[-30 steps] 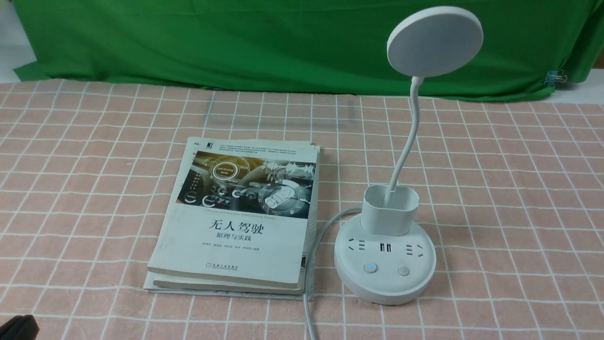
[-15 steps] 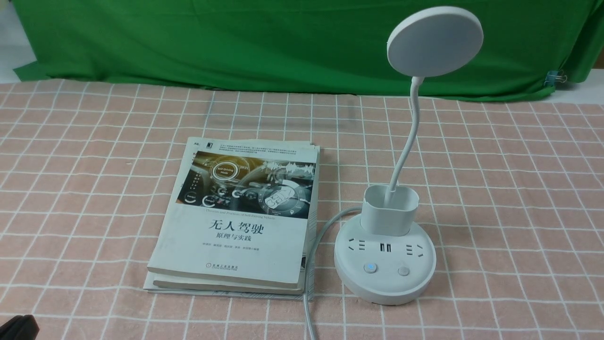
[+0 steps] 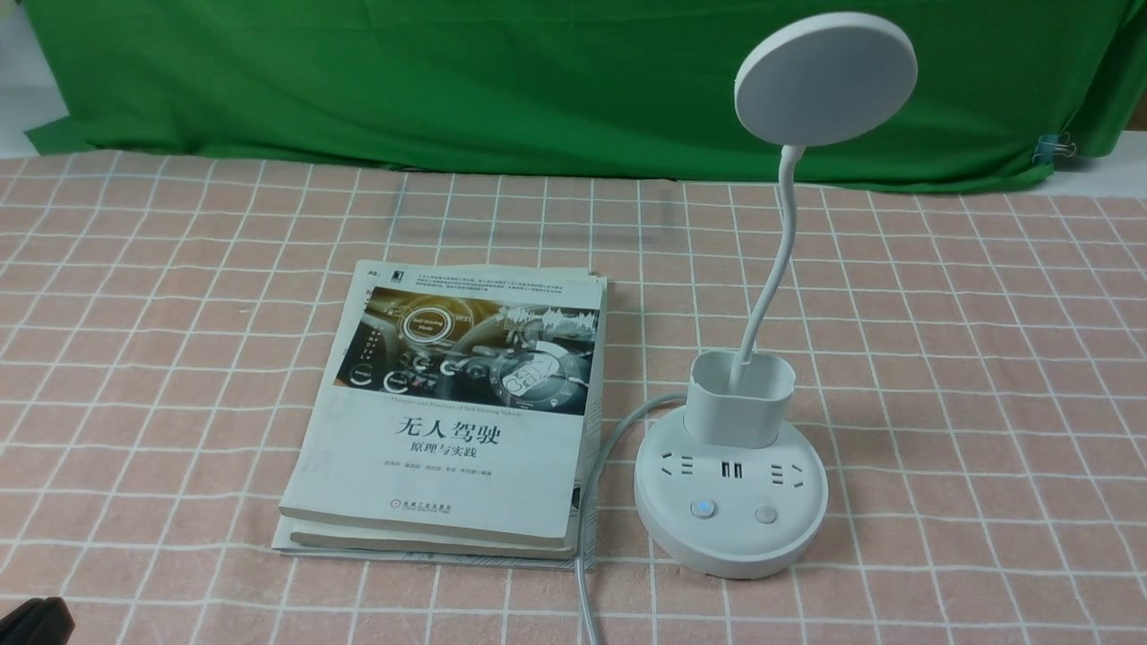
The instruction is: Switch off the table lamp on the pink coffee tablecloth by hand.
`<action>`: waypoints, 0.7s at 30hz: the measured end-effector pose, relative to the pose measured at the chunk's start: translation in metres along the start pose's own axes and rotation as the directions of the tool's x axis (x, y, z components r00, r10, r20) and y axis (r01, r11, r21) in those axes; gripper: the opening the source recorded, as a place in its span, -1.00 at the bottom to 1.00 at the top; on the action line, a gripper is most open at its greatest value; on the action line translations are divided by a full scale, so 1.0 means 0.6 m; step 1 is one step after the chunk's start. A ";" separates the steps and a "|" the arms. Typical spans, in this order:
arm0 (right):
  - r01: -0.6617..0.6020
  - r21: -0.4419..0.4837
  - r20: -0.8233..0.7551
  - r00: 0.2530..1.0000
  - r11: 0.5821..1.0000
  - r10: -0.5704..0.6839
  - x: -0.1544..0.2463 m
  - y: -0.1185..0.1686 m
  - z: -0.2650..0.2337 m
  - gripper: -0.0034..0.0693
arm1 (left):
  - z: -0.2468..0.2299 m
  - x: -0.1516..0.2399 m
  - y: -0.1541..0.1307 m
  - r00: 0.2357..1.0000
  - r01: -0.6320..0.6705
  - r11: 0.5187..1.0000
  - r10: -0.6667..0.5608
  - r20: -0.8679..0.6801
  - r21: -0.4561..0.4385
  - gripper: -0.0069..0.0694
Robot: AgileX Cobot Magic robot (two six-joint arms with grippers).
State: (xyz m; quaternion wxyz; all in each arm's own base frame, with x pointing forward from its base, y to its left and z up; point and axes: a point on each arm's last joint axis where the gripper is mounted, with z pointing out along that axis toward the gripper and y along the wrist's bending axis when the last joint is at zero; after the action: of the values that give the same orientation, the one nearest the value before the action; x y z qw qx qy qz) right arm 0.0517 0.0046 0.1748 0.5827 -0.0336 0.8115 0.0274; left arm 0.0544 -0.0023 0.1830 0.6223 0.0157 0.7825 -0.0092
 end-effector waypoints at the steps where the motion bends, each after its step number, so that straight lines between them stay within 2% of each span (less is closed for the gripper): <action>1: 0.000 0.000 0.000 1.000 1.000 0.000 0.000 0.000 0.000 -0.52 | 0.000 0.000 0.000 1.000 0.000 1.000 0.000 0.000 0.000 -0.80; 21: 0.000 0.000 0.000 1.000 1.000 0.000 0.000 0.000 0.000 -0.42 | 0.000 0.000 0.000 1.000 0.000 1.000 0.000 0.000 0.000 -0.80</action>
State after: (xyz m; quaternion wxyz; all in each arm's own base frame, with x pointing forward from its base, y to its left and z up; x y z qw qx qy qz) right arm 0.0517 0.0046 0.1748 0.5827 -0.0336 0.8115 0.0274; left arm 0.0544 -0.0023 0.1830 0.6223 0.0157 0.7825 -0.0092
